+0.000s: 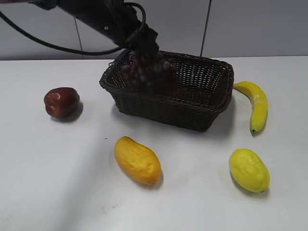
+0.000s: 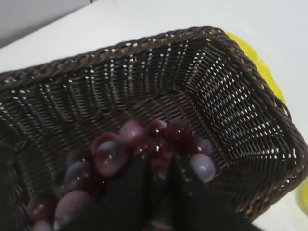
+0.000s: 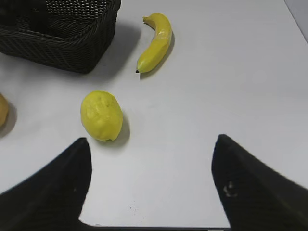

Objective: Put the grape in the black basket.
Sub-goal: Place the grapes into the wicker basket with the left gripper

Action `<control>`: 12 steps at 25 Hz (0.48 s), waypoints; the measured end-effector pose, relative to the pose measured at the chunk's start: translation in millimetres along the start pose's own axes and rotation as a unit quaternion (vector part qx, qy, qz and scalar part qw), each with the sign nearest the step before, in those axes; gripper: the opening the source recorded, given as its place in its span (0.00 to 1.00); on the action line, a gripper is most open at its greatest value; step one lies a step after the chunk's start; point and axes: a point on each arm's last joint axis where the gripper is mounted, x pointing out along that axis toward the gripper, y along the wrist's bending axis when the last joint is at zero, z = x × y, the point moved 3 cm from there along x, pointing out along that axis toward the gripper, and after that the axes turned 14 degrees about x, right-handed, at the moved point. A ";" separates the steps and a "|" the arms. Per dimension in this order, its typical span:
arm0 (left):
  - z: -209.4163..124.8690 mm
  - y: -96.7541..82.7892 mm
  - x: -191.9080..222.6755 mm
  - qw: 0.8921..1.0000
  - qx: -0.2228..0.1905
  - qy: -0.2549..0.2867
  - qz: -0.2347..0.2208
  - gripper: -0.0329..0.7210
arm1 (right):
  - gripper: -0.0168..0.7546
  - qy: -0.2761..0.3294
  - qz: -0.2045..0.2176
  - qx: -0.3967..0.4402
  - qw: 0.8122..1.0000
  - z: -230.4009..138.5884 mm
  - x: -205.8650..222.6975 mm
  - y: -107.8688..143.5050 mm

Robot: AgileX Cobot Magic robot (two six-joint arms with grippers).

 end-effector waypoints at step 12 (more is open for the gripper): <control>7.8 -1.3 -10.8 1.000 -0.013 -0.017 -0.007 0.88 | 0.79 0.000 0.000 0.000 1.000 0.0 0.0 0.0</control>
